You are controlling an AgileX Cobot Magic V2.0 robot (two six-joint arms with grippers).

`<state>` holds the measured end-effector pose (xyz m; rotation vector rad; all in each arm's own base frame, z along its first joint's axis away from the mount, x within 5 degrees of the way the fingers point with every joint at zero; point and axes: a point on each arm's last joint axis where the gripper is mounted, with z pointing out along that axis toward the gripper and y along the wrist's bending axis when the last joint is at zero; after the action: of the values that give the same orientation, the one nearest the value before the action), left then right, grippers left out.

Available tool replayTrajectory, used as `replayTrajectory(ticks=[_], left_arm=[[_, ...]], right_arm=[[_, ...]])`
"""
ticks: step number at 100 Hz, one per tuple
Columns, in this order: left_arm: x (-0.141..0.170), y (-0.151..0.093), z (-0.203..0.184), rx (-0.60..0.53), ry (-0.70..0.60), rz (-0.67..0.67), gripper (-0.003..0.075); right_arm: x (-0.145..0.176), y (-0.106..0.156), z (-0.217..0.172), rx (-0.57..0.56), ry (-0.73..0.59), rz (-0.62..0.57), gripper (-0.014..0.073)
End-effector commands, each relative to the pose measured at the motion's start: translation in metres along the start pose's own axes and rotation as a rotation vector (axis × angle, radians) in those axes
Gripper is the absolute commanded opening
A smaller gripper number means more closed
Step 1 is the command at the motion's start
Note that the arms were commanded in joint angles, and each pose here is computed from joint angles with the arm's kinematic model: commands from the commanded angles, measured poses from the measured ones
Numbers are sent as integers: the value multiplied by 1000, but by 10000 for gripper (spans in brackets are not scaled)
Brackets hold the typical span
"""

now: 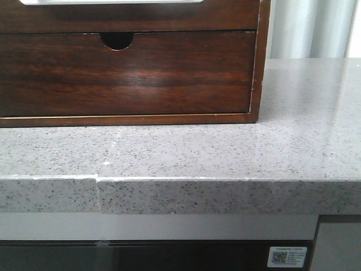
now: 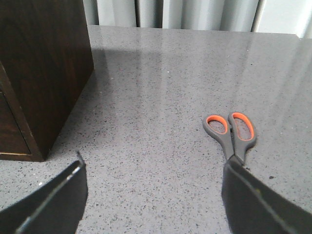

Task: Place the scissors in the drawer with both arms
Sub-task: 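Grasp the white drawer handle with the left gripper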

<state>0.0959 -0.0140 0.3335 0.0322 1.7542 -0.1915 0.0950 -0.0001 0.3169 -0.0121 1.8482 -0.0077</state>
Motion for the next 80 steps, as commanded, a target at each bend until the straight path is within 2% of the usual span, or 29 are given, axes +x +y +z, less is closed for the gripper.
replayTrajectory(ticks=[1, 18, 30, 60, 80], left_arm=[[-19, -6, -1, 65, -114, -214, 477], [-16, -12, 1, 179, -107, -609, 437], [-12, -13, 8, 205, -79, -781, 437], [1, -18, 47, 209, 124, -1029, 437], [-7, -27, 75, 279, 234, -1003, 437]], right_arm=[[-18, -2, -3, 16, -103, -13, 515], [-18, -1, -3, 12, -104, -4, 515], [-18, -1, -3, 12, -104, -4, 515], [-18, -1, -3, 11, -104, -2, 515], [-18, -1, -3, 11, -104, -2, 515]])
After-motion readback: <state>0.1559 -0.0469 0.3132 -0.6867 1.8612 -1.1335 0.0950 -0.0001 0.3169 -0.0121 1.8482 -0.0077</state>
